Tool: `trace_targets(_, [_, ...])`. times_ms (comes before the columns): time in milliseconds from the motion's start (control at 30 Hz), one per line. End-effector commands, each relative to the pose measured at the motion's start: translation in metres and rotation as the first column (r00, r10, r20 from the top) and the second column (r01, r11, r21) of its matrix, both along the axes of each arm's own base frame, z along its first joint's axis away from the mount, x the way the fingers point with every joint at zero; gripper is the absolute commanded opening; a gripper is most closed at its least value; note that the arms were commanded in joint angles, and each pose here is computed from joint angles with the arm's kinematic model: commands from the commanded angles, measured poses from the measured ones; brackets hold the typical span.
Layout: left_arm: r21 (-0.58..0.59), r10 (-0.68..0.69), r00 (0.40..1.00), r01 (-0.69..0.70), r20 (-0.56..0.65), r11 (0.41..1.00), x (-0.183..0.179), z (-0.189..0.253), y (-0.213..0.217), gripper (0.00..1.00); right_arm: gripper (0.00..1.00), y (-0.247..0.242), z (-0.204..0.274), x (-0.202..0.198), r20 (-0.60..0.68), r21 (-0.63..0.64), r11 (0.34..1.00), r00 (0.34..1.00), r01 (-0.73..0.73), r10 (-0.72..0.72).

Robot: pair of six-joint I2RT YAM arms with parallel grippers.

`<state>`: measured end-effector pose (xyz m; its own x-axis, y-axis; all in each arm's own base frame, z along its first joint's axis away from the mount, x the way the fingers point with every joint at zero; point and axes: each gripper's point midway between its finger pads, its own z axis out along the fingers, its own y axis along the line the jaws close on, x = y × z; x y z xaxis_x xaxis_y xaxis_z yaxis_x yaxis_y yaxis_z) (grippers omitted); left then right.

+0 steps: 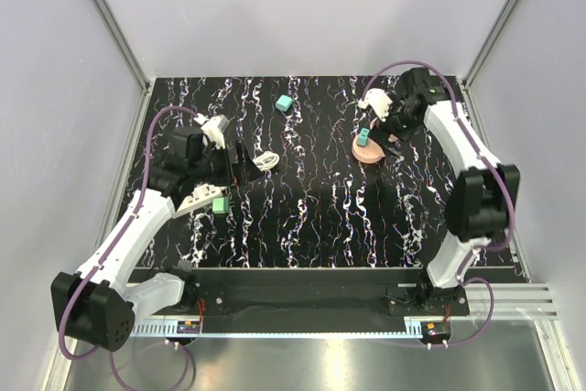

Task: Insert the plug

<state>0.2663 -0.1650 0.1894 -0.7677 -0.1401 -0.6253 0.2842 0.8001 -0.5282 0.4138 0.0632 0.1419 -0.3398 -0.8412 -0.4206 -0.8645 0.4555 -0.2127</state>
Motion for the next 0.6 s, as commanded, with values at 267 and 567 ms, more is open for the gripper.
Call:
trace_targets(267, [0.045,0.043,0.999,-0.044,0.032,0.998,0.024,-0.002,0.006,0.99,1.0,0.035,0.101,-0.044,0.33,0.239,0.93,0.878,0.278,-0.347])
trace_targets(567, [-0.022,0.106,0.992,-0.105,0.071,0.994,0.053,0.043,-0.003,0.99,1.0,0.042,0.176,-0.071,-0.031,0.743,0.365,0.574,0.561,-0.818])
